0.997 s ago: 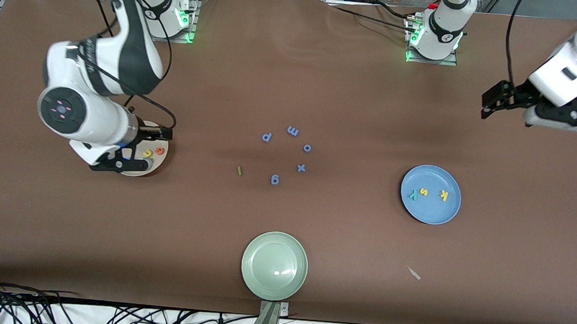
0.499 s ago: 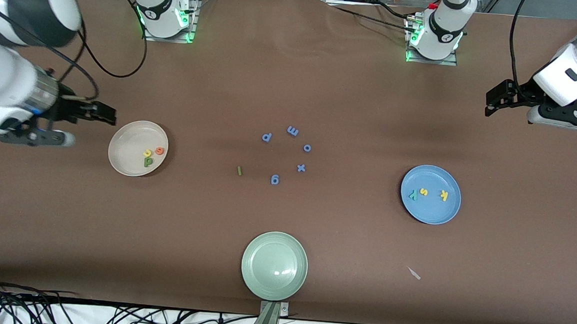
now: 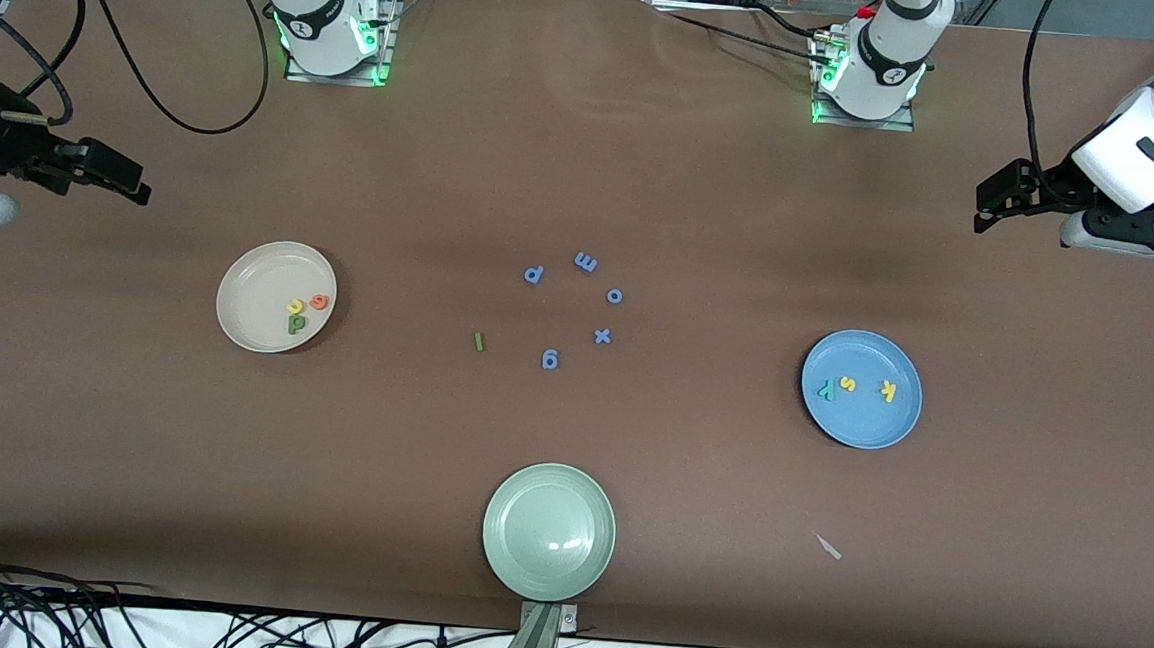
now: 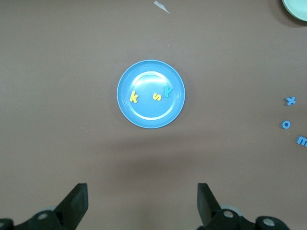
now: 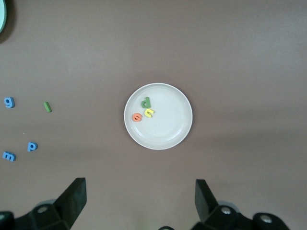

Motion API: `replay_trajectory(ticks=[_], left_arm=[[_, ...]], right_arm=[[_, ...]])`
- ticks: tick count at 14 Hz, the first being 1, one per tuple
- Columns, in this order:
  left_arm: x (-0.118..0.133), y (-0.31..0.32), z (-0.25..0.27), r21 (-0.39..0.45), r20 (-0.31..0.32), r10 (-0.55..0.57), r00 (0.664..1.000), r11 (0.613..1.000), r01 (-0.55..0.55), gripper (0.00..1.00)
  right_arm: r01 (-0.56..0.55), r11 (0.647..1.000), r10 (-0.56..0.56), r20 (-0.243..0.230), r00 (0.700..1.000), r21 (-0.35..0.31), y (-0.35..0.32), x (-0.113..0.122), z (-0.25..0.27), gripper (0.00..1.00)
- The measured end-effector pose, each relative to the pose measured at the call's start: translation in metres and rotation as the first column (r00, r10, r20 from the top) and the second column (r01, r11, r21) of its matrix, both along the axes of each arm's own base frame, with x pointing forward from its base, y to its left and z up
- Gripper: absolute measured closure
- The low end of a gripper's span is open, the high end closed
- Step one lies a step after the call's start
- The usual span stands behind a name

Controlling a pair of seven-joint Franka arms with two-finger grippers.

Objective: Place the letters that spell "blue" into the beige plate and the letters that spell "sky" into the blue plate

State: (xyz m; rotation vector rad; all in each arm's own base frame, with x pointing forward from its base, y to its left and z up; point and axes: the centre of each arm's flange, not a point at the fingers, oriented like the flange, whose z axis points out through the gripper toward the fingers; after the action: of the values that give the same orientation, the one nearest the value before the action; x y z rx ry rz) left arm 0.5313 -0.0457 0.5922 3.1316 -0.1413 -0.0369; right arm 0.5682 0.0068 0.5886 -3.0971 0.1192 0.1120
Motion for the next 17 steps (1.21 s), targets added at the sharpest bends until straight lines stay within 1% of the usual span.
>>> replay_trajectory(ticks=[3,9,11,14,17], left_arm=[[0.001,-0.003,-0.002,0.0,-0.005,-0.006,1.0,1.0,0.006,0.0],[0.003,-0.004,-0.004,0.0,-0.009,-0.007,1.0,1.0,0.007,0.0],[0.003,-0.004,-0.004,0.0,-0.009,-0.007,1.0,1.0,0.007,0.0],[0.003,-0.004,-0.004,0.0,-0.009,-0.007,1.0,1.0,0.007,0.0],[0.003,-0.004,-0.004,0.0,-0.009,-0.007,1.0,1.0,0.007,0.0]], right_arm=[[0.003,1.0,-0.003,-0.006,1.0,-0.013,-0.003,0.0,-0.003,0.0],[0.004,1.0,-0.005,-0.033,0.999,-0.019,-0.004,0.003,-0.017,0.0],[0.002,1.0,-0.003,-0.033,0.999,-0.022,-0.003,0.004,-0.017,0.0],[-0.013,0.998,0.012,-0.025,1.0,-0.059,-0.001,0.004,-0.014,0.0],[-0.022,0.998,0.02,-0.023,1.0,-0.066,0.003,0.005,-0.013,0.0]])
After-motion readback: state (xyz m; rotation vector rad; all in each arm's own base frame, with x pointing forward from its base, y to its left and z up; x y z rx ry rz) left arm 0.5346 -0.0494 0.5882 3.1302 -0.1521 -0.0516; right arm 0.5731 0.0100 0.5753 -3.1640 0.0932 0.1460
